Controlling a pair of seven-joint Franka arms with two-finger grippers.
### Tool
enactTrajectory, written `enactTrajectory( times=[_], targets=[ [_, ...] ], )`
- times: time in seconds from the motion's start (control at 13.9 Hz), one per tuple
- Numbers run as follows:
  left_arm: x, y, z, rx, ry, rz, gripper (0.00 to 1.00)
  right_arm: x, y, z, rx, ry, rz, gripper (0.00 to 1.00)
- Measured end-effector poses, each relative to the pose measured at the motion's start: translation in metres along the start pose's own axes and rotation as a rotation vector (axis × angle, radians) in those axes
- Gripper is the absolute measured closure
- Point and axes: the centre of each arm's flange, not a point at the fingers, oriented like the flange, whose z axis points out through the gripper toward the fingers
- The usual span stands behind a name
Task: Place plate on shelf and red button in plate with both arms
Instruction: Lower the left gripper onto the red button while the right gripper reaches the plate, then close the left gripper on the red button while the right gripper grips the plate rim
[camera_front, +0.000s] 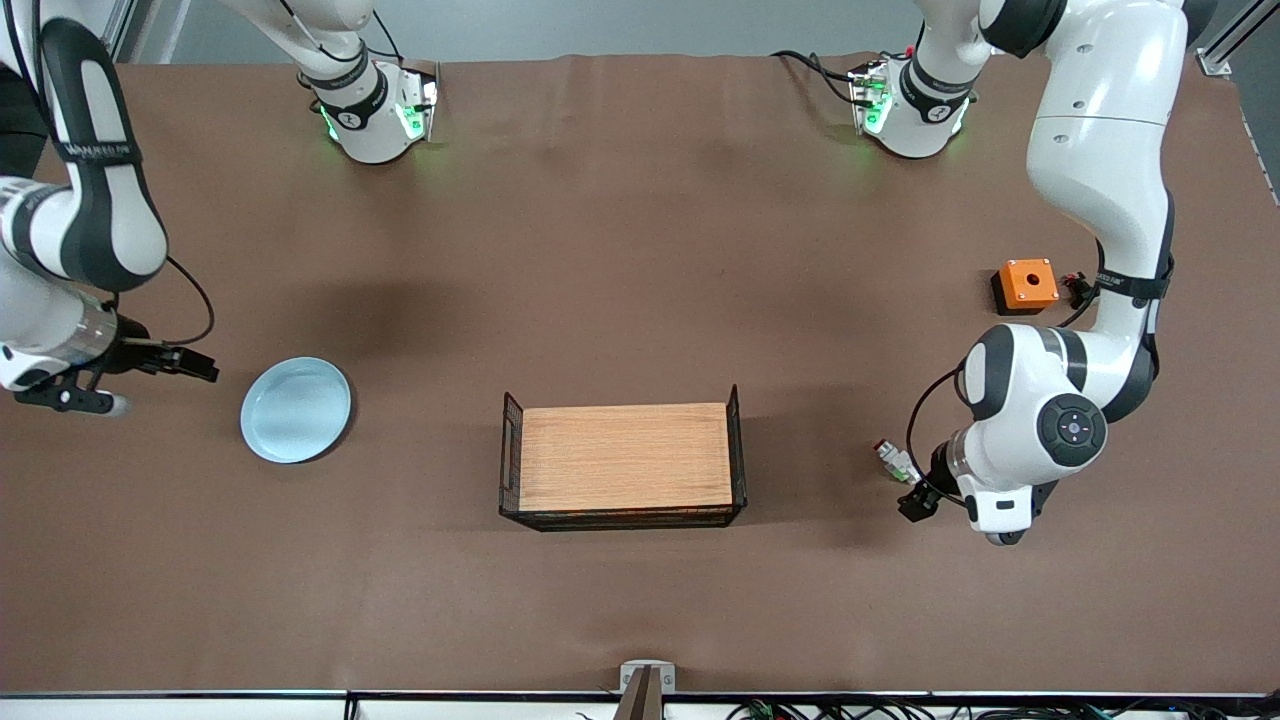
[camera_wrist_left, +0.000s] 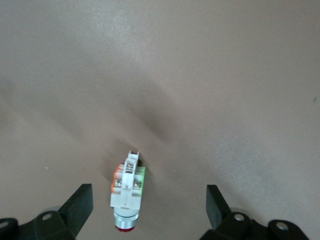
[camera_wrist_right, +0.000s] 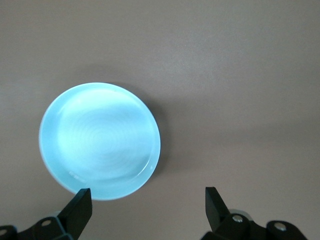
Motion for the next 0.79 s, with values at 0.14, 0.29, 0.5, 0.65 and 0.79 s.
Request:
enactTrajectory(
  times=[0.14, 0.29, 0.5, 0.65, 0.79],
  targets=[
    [-0.005, 0.004, 0.003, -0.006, 0.004, 0.003, 0.0, 0.005, 0.005, 0.031, 0.002, -0.006, 0.008, 0.0],
    [-0.008, 0.004, 0.008, 0.001, 0.0, 0.005, 0.0, 0.007, 0.007, 0.057, 0.004, -0.017, 0.01, 0.0],
    [-0.012, -0.004, 0.024, 0.029, -0.017, 0.004, 0.0, 0.008, 0.003, 0.086, 0.009, -0.045, 0.004, 0.0],
    [-0.015, -0.009, 0.032, 0.045, -0.027, 0.004, 0.0, 0.009, 0.002, 0.098, 0.011, -0.048, 0.002, 0.0],
    [-0.02, -0.014, 0.042, 0.064, -0.038, 0.006, 0.0, 0.01, 0.003, 0.11, 0.011, -0.042, 0.004, 0.0]
  ],
)
